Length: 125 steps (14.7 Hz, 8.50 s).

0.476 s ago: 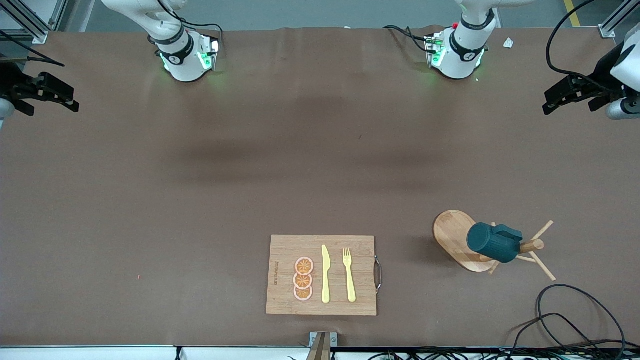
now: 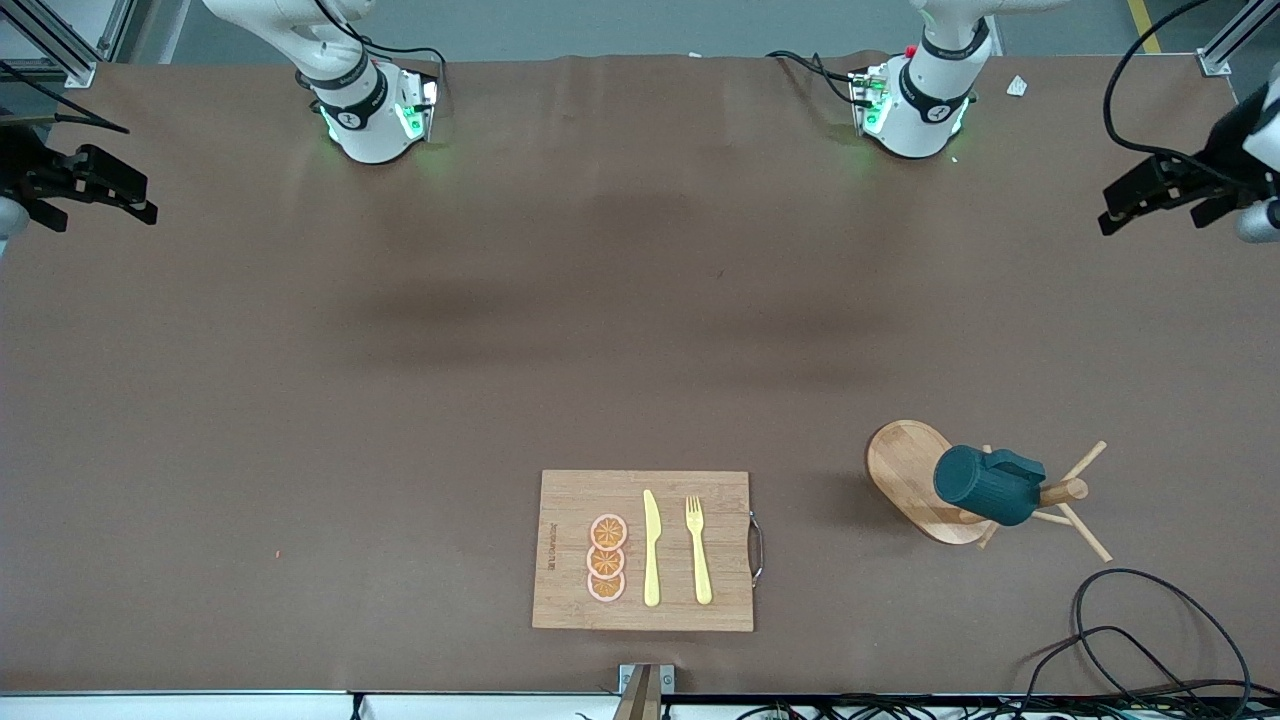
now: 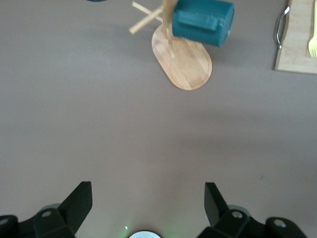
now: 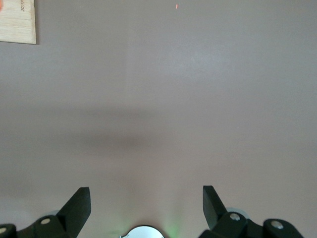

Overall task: Transfer cup from left to right arm and place
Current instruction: 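Move the left gripper toward the teal mug on the wooden stand, then close the left gripper around the teal mug's body, then lift the teal mug off the stand's peg with the left gripper, then carry the teal mug with the left gripper toward the table's middle, then hold the mug with the left gripper while the right gripper reaches it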

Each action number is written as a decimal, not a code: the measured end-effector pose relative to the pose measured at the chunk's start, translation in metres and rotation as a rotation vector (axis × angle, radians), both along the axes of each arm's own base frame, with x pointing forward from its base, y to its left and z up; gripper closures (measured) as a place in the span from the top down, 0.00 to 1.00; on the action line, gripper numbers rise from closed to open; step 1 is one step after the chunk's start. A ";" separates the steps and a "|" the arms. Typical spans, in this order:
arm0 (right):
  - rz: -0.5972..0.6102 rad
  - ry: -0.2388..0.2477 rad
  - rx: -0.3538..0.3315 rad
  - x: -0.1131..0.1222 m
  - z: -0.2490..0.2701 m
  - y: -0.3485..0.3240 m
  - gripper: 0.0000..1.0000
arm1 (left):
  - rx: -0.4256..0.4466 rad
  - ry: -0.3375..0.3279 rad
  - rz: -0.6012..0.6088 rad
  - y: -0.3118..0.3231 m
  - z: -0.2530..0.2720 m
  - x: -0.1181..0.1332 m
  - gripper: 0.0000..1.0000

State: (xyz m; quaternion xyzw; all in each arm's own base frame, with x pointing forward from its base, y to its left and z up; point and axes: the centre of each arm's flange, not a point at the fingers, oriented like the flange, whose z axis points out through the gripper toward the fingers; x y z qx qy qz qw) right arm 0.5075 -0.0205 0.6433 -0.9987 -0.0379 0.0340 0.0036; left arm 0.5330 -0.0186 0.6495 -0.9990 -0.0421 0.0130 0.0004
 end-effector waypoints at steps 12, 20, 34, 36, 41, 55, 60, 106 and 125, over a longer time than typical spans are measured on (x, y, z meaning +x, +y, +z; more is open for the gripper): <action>0.000 -0.004 0.000 0.000 0.000 0.000 1.00 | -0.217 -0.005 0.568 -0.014 -0.142 0.124 1.00; 0.000 -0.004 0.000 0.000 0.000 0.000 1.00 | -0.302 -0.006 0.961 -0.021 -0.186 0.170 1.00; 0.000 -0.004 0.000 0.000 0.000 0.000 1.00 | -0.275 0.084 1.172 -0.021 -0.235 0.184 1.00; 0.000 -0.004 0.000 0.000 0.000 0.000 1.00 | -0.274 0.088 1.173 -0.021 -0.238 0.185 1.00; 0.000 -0.004 0.000 0.000 0.000 0.000 1.00 | -0.306 0.138 1.193 -0.025 -0.254 0.187 1.00; 0.000 -0.004 0.000 0.000 0.000 0.000 1.00 | -0.298 0.163 1.192 -0.029 -0.271 0.189 0.93; 0.000 -0.004 0.000 0.000 0.000 0.000 1.00 | -0.301 0.161 1.192 -0.029 -0.269 0.189 0.85; -0.020 0.000 -0.008 0.061 -0.056 -0.011 1.00 | 0.041 -1.146 -0.367 -0.662 -0.495 -0.168 0.85; -0.219 0.093 0.002 0.104 -0.182 0.098 1.00 | -0.089 -1.223 -0.283 -0.678 -0.585 -0.326 1.00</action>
